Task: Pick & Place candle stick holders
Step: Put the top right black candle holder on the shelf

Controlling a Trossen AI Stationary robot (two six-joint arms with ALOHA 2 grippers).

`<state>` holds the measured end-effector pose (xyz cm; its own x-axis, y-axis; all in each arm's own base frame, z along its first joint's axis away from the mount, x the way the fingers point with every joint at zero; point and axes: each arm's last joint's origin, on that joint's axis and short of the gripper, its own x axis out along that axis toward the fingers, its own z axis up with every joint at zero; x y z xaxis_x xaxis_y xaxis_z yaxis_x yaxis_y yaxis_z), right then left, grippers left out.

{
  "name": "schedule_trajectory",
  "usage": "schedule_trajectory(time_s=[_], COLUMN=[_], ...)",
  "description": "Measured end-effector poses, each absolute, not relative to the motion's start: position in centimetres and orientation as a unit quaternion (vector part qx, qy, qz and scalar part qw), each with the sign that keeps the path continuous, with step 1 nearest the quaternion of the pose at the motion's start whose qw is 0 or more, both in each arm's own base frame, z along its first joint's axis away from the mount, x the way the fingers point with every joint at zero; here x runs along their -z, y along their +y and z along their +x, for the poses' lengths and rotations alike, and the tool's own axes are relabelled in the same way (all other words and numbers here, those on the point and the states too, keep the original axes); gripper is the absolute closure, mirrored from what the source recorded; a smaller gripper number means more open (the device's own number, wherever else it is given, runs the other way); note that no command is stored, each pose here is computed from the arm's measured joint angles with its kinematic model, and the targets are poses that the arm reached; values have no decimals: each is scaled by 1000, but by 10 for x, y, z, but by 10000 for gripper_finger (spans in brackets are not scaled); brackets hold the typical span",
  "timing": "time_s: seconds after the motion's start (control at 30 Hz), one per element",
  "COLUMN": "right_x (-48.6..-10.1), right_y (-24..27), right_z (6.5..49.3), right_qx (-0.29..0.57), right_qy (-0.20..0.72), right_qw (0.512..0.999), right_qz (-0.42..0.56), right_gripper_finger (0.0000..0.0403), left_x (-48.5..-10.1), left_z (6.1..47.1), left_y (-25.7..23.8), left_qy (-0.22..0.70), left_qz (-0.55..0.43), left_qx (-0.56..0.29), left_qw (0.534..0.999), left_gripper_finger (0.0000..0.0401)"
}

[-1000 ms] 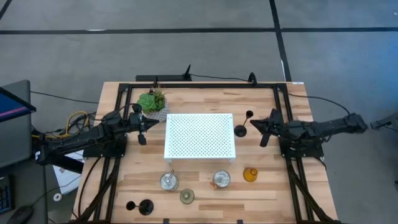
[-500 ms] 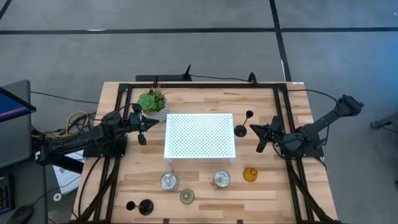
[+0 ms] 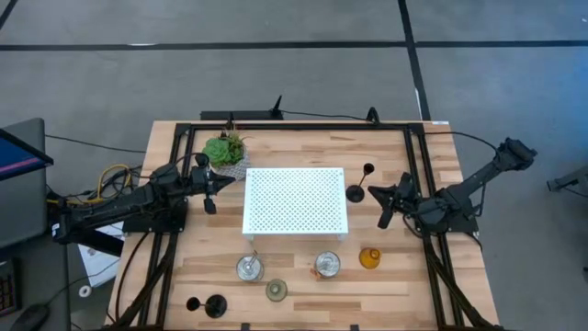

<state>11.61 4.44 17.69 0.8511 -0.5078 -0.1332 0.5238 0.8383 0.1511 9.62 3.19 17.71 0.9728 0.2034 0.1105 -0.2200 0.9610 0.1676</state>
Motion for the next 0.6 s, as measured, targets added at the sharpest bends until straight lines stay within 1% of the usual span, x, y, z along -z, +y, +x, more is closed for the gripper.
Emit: schedule_trajectory(time_s=[0.07,0.27,0.37,0.47,0.6], right_x=[-176,-170,-169,-169,-168], right_y=[43,36,32,31,28], right_z=[117,124,127,132,137], right_qx=[277,316,333,331,330], right_qy=[46,61,59,57,58], right_qw=[956,944,937,938,937], right_qz=[85,71,82,92,102], right_gripper_finger=[357,252,207,178,166], left_x=[-177,-177,-177,-177,-178], left_z=[96,96,96,96,96], left_y=[32,32,32,32,32], left_qy=[-46,-47,-48,-48,-48], left_qz=[90,90,90,90,90], left_qx=[-107,-107,-107,-107,-107], left_qw=[989,989,989,989,989], left_gripper_finger=[393,393,393,393,393])
